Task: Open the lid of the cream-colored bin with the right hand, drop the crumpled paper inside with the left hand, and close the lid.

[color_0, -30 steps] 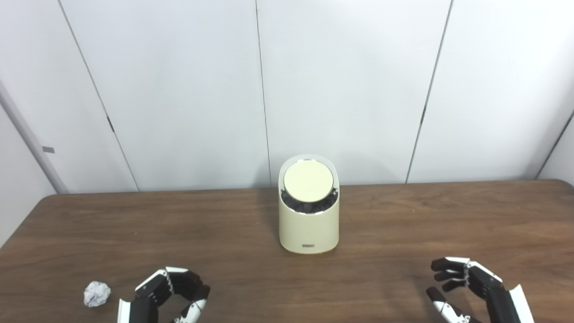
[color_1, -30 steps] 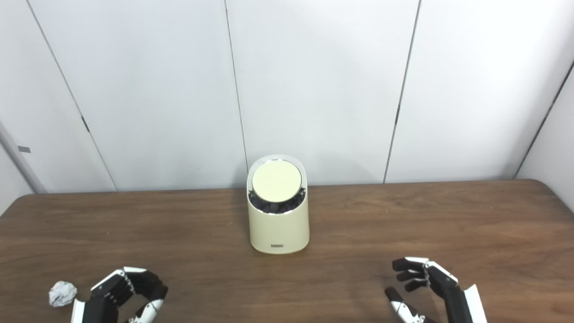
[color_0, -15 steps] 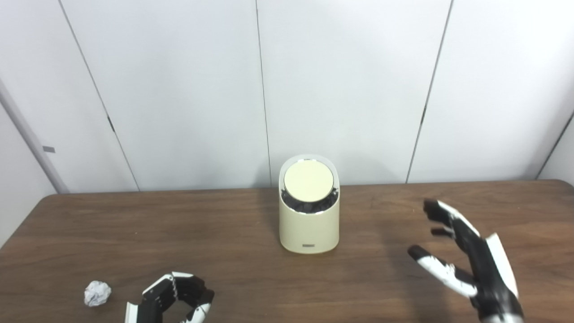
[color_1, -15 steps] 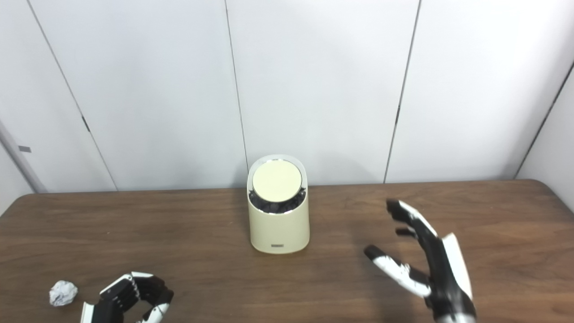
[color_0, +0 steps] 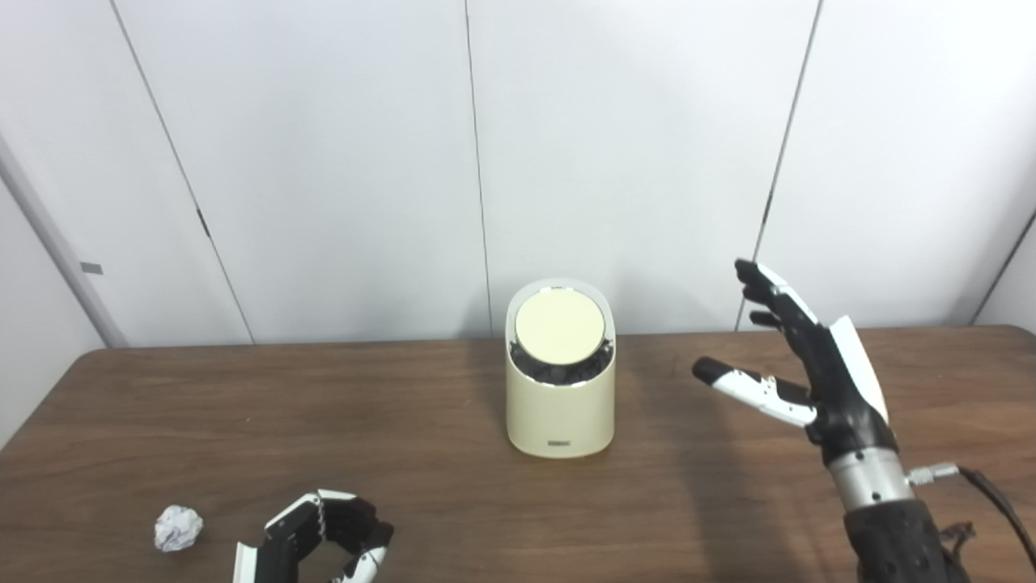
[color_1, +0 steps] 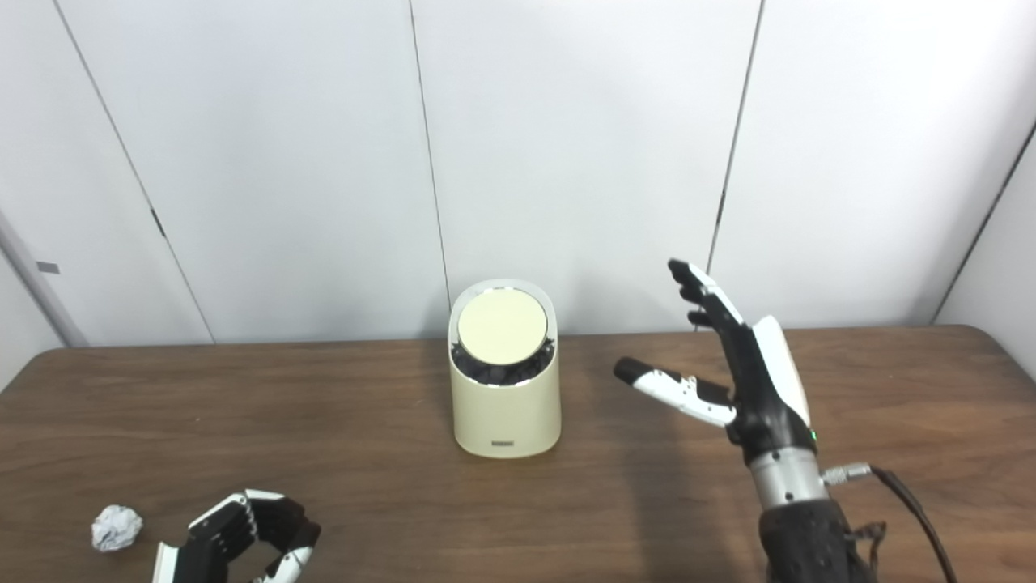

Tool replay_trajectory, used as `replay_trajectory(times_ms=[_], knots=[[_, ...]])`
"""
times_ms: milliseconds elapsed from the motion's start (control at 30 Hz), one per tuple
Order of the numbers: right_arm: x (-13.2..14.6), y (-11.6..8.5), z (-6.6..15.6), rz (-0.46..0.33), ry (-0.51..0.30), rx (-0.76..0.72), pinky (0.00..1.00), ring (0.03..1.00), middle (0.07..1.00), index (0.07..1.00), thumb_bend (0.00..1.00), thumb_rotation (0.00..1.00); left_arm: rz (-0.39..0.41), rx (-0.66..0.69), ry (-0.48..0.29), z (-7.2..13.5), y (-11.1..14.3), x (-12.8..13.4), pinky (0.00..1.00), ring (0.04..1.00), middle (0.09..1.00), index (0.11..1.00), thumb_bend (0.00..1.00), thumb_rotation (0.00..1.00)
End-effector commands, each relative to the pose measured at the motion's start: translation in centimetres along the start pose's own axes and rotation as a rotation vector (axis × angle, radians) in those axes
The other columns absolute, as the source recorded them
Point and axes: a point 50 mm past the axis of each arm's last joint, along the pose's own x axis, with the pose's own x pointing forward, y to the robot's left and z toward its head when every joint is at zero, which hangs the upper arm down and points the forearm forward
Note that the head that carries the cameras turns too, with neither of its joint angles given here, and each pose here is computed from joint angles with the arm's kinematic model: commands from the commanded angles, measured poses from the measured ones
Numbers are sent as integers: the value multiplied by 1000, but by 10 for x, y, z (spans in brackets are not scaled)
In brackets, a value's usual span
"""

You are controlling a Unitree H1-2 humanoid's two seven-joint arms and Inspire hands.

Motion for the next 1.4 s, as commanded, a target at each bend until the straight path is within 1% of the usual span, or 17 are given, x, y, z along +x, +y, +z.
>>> replay_trajectory(times_ms=[0, 67, 200, 300, 367, 467, 633, 733, 800, 833, 900, 967, 1100, 1167, 1367], knots=[[19, -1, 17, -27, -57, -32, 791, 870, 894, 900, 954, 674, 16, -6, -63, 8, -4, 6, 387, 447, 482, 483, 478, 56], [29, 3, 23, -30, -67, -50, 749, 845, 874, 890, 936, 663, 16, 4, -63, 8, -4, 6, 384, 445, 481, 483, 478, 57], [50, 14, 37, -28, -82, -41, 734, 829, 852, 882, 947, 586, 17, 9, -65, 10, -6, 6, 382, 444, 480, 483, 478, 58], [64, 25, 52, -5, -81, -27, 719, 843, 874, 900, 937, 515, 18, 1, -62, 10, -8, 5, 380, 444, 480, 483, 478, 59], [69, 32, 61, 4, -95, -37, 710, 846, 887, 905, 915, 485, 18, -4, -64, 10, -9, 5, 381, 444, 481, 483, 478, 58], [74, 40, 69, 8, -108, -45, 708, 843, 887, 902, 895, 438, 18, -5, -66, 10, -10, 5, 385, 447, 482, 483, 478, 58], [83, 54, 78, 19, -103, -92, 686, 828, 877, 888, 910, 423, 18, 12, -62, 12, -12, 4, 381, 444, 481, 483, 478, 59], [88, 62, 83, 23, -104, -117, 662, 820, 878, 881, 952, 419, 17, 12, -63, 12, -12, 4, 381, 446, 483, 483, 478, 59], [91, 68, 85, 28, -100, -145, 614, 800, 878, 877, 979, 426, 16, 11, -66, 12, -13, 4, 382, 446, 483, 483, 478, 59], [92, 71, 86, 34, -99, -157, 604, 797, 879, 878, 986, 426, 17, 10, -68, 12, -13, 4, 381, 445, 483, 483, 478, 59], [94, 76, 85, 46, -98, -177, 620, 805, 881, 884, 996, 419, 19, 13, -69, 12, -14, 4, 381, 444, 482, 483, 478, 59], [95, 79, 84, 57, -97, -188, 659, 823, 884, 893, 1000, 408, 20, 15, -67, 14, -14, 3, 381, 444, 481, 483, 478, 59], [97, 85, 79, 70, -90, -195, 700, 844, 888, 909, 1000, 360, 19, 19, -66, 14, -14, 2, 382, 446, 482, 484, 478, 58], [99, 87, 75, 70, -90, -209, 705, 847, 887, 905, 997, 336, 17, 17, -68, 14, -14, 2, 385, 448, 483, 484, 478, 59], [103, 92, 66, 79, -78, -256, 704, 847, 879, 898, 985, 325, 18, 14, -66, 14, -13, 1, 390, 451, 484, 484, 478, 60]])
